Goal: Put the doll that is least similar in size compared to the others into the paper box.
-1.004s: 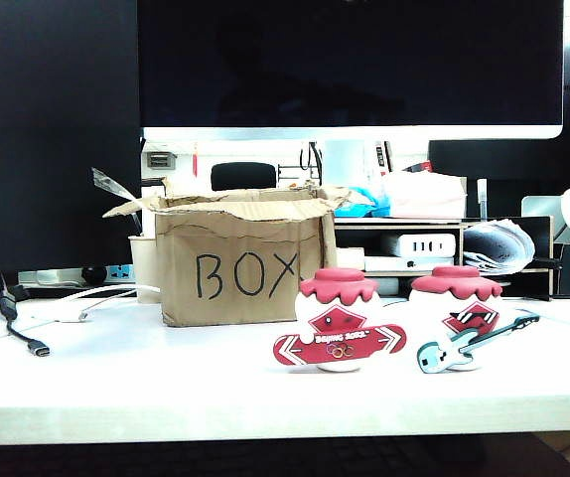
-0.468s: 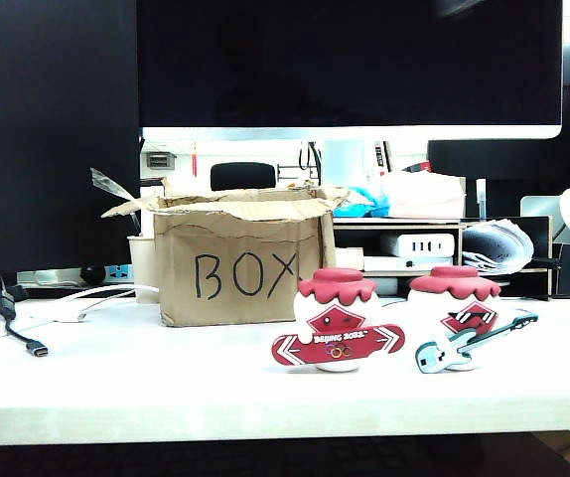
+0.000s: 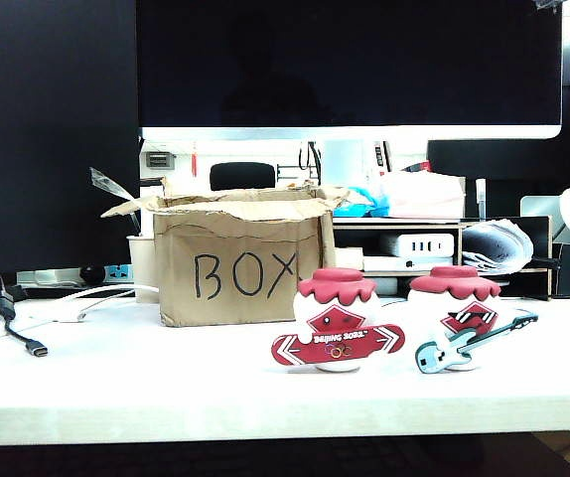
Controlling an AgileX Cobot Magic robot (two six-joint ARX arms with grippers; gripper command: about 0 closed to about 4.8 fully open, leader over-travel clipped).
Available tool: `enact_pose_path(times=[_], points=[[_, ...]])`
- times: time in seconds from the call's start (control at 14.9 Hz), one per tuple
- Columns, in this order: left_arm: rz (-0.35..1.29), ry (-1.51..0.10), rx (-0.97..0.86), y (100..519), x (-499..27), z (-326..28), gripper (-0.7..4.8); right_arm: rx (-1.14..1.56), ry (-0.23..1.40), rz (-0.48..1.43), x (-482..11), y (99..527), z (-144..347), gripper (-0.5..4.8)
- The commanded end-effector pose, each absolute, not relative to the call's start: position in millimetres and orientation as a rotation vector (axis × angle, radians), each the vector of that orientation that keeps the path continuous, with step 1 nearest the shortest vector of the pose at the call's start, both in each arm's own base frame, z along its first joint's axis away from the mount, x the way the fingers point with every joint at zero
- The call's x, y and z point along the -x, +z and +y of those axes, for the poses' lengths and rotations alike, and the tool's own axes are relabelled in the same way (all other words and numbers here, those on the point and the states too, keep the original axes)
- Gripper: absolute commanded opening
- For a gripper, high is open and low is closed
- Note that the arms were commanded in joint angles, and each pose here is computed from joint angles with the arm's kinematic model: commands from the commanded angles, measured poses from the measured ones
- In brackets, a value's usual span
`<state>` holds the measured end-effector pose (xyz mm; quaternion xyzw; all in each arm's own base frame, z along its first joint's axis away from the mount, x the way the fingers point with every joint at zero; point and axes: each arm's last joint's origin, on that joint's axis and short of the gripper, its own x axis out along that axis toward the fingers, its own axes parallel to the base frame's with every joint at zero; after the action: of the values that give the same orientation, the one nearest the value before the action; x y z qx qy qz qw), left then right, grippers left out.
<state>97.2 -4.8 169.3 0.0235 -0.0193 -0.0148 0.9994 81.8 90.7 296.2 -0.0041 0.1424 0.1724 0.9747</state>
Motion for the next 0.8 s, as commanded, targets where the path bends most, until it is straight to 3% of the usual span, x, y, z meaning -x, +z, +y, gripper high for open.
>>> enact_pose_path(times=[0.07, 0.67, 0.8], points=[[-0.046, -0.032, -0.047, 170, -97, -5, -0.05, -0.005, 0.343, 0.274, -82, 299, 91, -0.04], [-0.046, -0.032, -0.047, 170, -97, -5, -0.05, -0.005, 0.344, 0.274, -82, 299, 91, -0.04], [-0.046, -0.032, -0.047, 170, -97, -5, -0.05, 0.012, 0.289, 0.233, -83, 303, 79, 0.26]])
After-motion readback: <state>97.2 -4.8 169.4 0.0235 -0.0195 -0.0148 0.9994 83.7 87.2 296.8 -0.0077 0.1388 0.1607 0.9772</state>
